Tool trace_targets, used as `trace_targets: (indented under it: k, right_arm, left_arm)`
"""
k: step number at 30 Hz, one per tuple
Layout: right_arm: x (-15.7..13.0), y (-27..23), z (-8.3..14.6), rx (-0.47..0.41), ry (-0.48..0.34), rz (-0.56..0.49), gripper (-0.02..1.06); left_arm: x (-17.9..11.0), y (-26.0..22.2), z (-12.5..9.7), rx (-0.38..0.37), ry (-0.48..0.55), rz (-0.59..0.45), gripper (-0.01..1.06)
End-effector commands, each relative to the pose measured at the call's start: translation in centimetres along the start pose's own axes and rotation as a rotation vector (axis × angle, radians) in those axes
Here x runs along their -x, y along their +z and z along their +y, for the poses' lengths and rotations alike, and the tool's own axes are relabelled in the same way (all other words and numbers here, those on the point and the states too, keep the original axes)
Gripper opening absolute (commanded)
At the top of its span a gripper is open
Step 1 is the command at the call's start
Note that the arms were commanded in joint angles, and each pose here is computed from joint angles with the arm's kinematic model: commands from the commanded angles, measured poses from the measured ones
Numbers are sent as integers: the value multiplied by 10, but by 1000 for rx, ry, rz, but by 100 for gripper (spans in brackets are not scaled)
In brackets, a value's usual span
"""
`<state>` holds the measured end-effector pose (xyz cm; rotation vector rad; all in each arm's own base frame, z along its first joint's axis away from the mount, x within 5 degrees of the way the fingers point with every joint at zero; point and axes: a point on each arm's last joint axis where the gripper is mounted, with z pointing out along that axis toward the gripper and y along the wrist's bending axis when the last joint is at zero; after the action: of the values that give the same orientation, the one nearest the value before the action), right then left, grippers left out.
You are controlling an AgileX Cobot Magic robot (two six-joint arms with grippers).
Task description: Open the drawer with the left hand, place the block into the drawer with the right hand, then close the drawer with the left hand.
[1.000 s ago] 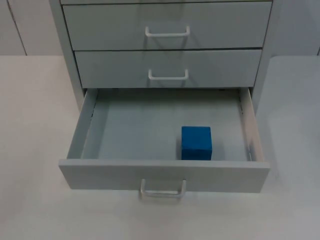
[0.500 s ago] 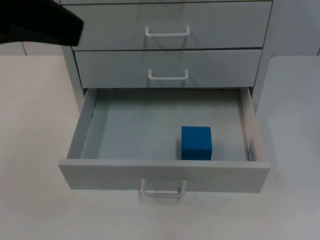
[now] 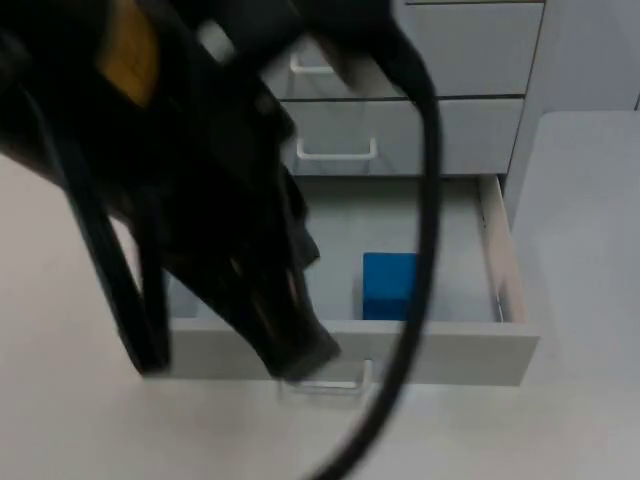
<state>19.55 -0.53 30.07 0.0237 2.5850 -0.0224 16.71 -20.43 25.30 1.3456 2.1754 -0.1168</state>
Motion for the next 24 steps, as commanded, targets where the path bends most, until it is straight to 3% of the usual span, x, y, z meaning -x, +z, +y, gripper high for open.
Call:
trace_targets:
  k: [1, 12, 24]
  right_arm:
    - [0, -1, 0, -2, -9, -13, 77]
    - [0, -1, 1, 14, 5, -16, 77]
    - [0, -1, 1, 14, 5, -18, 77]
  left_arm:
    - [5, 21, -11, 70, 76, 45, 0]
    - [-4, 89, -32, 121, 250, 214, 0]
    - [-17, 137, -37, 169, 402, 280, 0]
